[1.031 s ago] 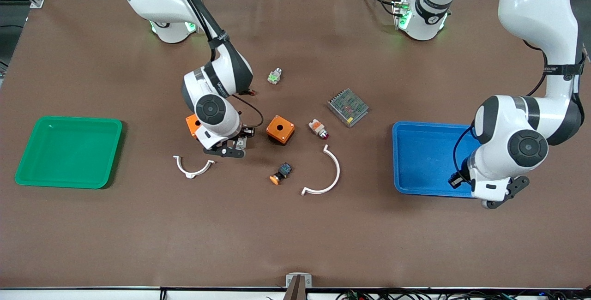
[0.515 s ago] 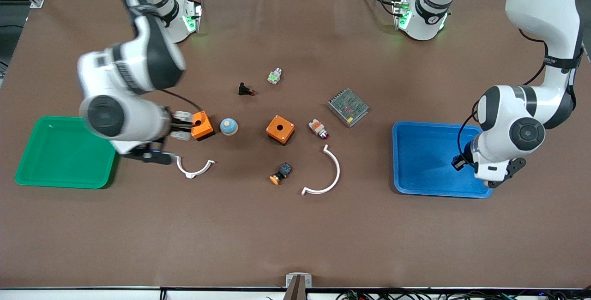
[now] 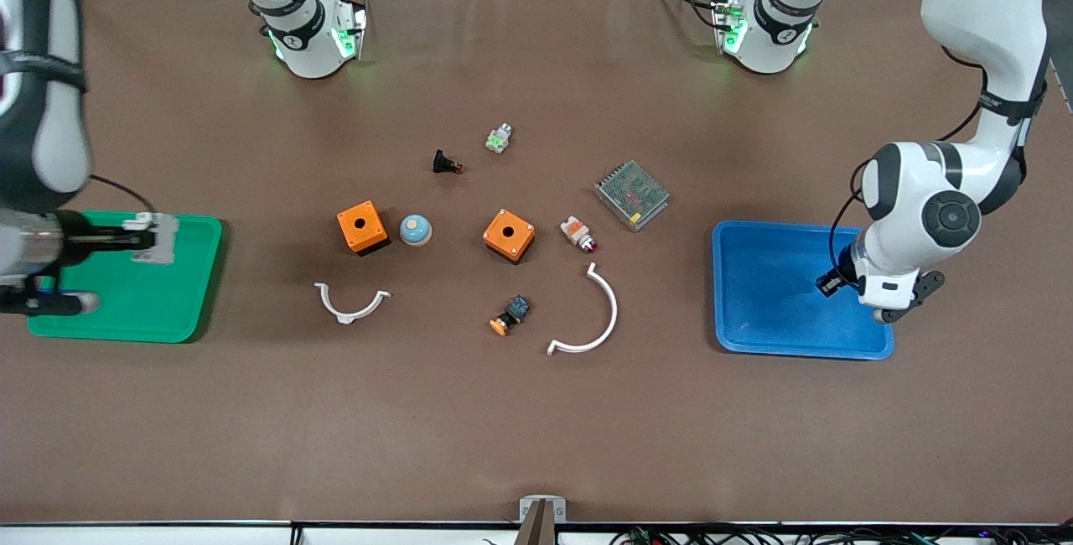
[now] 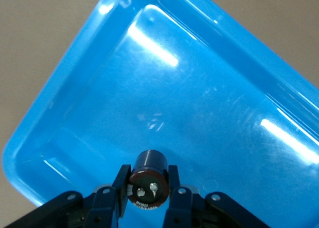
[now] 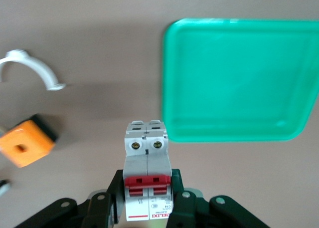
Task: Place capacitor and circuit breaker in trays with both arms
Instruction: 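Lower and release the capacitor in the blue tray while the right gripper releases the breaker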
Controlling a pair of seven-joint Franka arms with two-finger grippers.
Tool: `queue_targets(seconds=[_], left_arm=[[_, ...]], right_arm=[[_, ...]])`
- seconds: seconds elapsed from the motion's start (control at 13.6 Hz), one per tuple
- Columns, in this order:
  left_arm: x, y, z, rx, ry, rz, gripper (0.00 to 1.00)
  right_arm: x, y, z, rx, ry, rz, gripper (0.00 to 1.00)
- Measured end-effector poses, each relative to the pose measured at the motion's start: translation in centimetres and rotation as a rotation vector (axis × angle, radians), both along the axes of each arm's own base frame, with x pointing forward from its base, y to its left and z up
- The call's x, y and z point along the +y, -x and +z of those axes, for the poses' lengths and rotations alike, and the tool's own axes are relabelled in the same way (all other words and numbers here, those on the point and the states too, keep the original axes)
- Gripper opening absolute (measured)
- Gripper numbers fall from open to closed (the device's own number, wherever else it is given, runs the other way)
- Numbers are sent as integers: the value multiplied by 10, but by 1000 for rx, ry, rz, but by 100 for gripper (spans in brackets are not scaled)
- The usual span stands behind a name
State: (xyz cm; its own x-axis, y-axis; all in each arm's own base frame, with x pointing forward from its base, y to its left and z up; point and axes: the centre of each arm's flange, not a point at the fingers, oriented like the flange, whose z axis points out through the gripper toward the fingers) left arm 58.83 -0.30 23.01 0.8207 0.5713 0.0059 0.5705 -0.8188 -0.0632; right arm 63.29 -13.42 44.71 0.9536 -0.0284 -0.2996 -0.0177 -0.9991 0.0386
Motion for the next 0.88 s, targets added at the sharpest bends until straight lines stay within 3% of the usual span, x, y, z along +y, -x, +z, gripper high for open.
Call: queue_targets(seconds=[0.29,0.37,0.59,0.81,0.88], left_arm=[[-17,4,-6,0,26,-10,35],[-19,4,-6,0,27,-14,39],[-19,4,-6,0,28,-14,68],[-20,0,-1,-15,29,-15,99],[-21,-5,8,-36,30,-20,100]], right_arm=[[-103,6,-42,-66,-9,68,41],[-119,7,-58,-83,-7,74,41],[-150,12,-109,-137,13,77,41],[-162,12,-149,-157,23,80,41],[-163,11,-157,-162,26,82,41]])
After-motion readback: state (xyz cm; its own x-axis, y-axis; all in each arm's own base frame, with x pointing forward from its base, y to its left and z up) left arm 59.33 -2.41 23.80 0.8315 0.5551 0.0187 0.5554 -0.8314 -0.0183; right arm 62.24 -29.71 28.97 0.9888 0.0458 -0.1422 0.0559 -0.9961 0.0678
